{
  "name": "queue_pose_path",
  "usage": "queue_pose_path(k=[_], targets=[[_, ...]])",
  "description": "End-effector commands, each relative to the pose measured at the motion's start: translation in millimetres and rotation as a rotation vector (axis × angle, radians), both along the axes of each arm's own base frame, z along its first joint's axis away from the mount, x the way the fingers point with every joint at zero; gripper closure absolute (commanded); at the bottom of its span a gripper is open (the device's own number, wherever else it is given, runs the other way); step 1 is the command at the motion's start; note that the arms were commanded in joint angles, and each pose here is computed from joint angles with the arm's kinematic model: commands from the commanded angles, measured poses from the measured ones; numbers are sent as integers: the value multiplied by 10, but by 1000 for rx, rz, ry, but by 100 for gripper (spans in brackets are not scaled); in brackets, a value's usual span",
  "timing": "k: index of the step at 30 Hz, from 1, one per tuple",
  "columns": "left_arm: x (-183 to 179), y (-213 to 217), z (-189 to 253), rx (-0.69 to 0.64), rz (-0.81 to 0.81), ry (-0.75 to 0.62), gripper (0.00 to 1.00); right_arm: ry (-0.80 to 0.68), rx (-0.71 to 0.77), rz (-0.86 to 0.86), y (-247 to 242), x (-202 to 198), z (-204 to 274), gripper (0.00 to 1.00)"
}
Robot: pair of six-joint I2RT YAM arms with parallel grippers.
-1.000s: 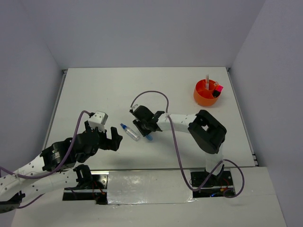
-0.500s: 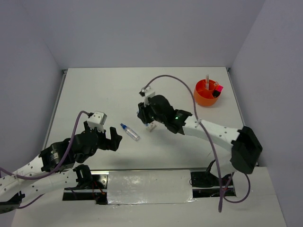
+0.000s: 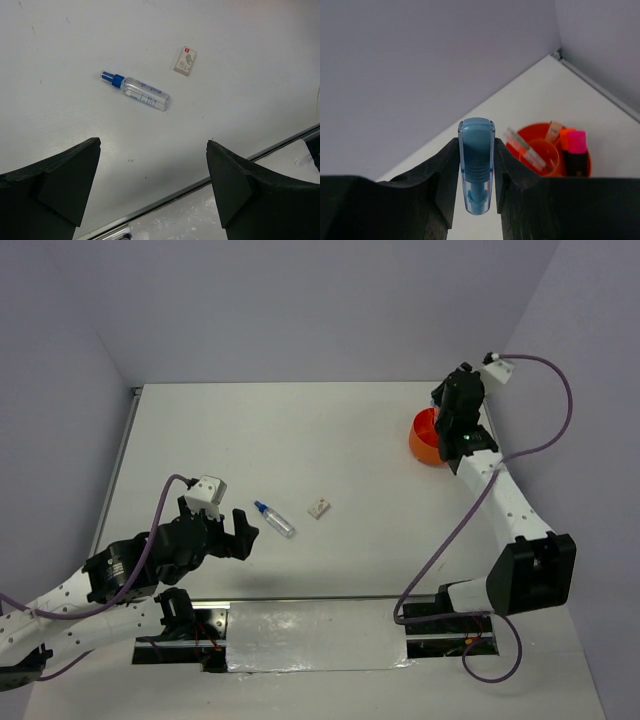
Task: Sort the stationery into containers
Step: Place the stationery in the storage box.
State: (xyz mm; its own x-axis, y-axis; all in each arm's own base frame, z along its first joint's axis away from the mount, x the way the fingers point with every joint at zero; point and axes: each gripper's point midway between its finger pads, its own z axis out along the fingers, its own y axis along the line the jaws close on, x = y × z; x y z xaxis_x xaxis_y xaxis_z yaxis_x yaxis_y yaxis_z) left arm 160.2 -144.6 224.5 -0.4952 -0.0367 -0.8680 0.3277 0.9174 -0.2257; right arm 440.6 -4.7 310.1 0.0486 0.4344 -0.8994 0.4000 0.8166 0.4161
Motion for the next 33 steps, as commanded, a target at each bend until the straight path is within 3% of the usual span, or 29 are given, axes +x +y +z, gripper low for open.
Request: queue_pose_path(k=[1, 6, 15, 19, 22, 25, 33], targets=[[8, -64, 68, -32, -13, -14, 1, -151, 46, -170, -436, 251, 494, 80], [3, -121, 29, -15, -37, -5, 1, -31, 44, -253, -905, 704, 133, 81], [-18, -268, -68, 25, -100, 23, 1, 26, -90, -305, -1243, 1125, -40, 82], [-22, -241, -30, 9, -96, 11, 1, 67, -67, -263, -1393, 1244, -303, 81], [-23, -225, -13, 2, -92, 5, 1, 122, -67, -97, -1269, 1438, -579, 81], [-21, -222, -18, 7, -90, 6, 1, 170, -77, -40, -1220, 1496, -832, 82], [-31, -209, 22, -11, -91, -1, 1, 184, -66, 34, -1089, 1425, -986, 82]])
